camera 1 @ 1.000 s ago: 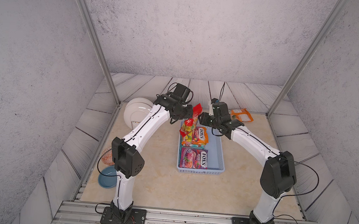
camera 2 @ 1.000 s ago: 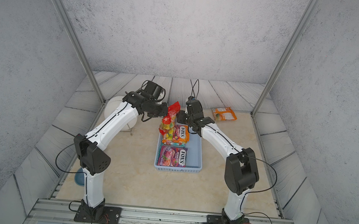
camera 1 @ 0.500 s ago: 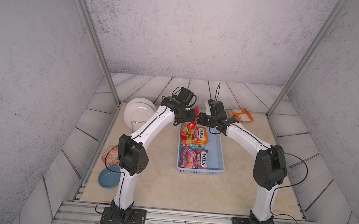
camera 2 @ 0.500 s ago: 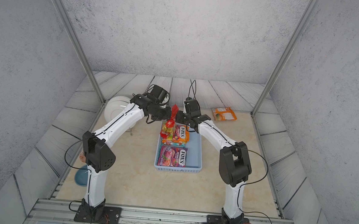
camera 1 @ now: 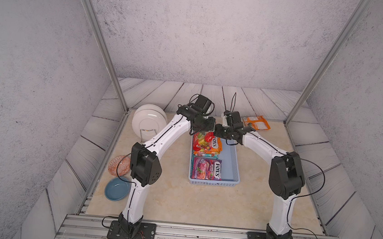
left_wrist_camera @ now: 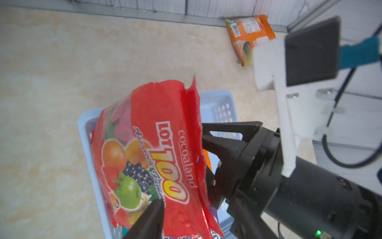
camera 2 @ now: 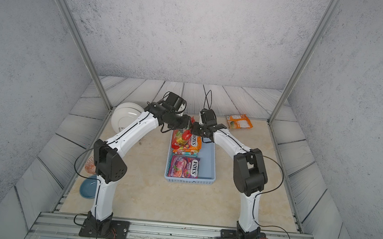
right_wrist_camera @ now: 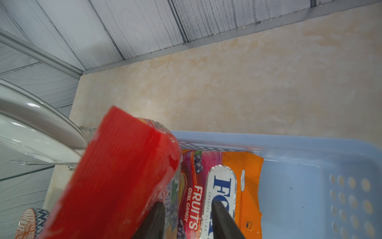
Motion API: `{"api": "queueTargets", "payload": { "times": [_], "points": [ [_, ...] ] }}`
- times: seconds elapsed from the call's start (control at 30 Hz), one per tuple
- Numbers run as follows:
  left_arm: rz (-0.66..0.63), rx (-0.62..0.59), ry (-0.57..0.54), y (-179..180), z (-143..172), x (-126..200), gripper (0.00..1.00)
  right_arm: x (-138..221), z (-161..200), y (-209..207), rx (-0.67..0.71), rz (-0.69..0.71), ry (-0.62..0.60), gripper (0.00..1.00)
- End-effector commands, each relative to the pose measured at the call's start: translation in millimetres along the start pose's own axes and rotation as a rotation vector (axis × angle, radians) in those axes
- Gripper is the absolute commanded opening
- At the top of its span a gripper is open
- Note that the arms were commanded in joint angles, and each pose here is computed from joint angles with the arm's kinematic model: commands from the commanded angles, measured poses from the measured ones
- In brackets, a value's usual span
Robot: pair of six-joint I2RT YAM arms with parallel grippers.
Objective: Put the candies in the basket
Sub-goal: Place the candy in the basket.
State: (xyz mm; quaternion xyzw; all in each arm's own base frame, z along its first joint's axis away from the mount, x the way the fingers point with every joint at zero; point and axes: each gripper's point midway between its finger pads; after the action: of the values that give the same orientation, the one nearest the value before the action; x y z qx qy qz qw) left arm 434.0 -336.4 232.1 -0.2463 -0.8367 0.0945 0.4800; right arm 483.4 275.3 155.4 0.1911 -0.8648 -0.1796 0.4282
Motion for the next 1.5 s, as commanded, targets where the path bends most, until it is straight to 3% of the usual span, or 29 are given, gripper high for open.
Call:
{"api": "queueTargets", "payload": {
  "times": [0.0,0.27,0.5,0.8,0.97,1.07,1.17,1.47],
  "points": [
    [0.099,-0.074,-0.081,-33,-17,41,0.63,-1,13,-6,0.032,0.010,0.054,0.42],
    [0.055,-0.224,-0.175,-31,-30,86,0.69,18,18,-42,0.104,0.175,0.097,0.42],
    [-0.056,-0.275,-0.240,7,-40,124,0.75,31,13,-59,0.175,0.263,0.123,0.42],
    [-0.165,-0.157,-0.325,100,-27,173,0.81,51,9,-75,0.244,0.376,0.160,0.42],
    [-0.247,-0.154,-0.417,126,-12,203,0.83,70,8,-84,0.267,0.436,0.179,0.42],
    [-0.261,-0.166,-0.404,134,1,206,0.88,84,3,-81,0.267,0.435,0.154,0.42],
    [-0.245,-0.192,-0.391,137,12,208,0.99,96,-1,-70,0.255,0.401,0.131,0.42],
    [-0.212,-0.129,-0.408,159,37,214,0.99,84,-20,-40,0.137,0.216,0.037,0.47]
  ]
}}
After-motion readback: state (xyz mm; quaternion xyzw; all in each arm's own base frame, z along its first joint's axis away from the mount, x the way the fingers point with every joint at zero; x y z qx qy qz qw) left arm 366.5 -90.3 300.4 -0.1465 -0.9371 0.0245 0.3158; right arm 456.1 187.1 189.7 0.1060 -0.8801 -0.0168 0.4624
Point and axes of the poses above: each gripper's point midway between its finger pads, its own x axis back along the fingers, its own y axis along the line the jaws close on, z = x × y, and after that the axes turned 2 degrees about -x, right-handed
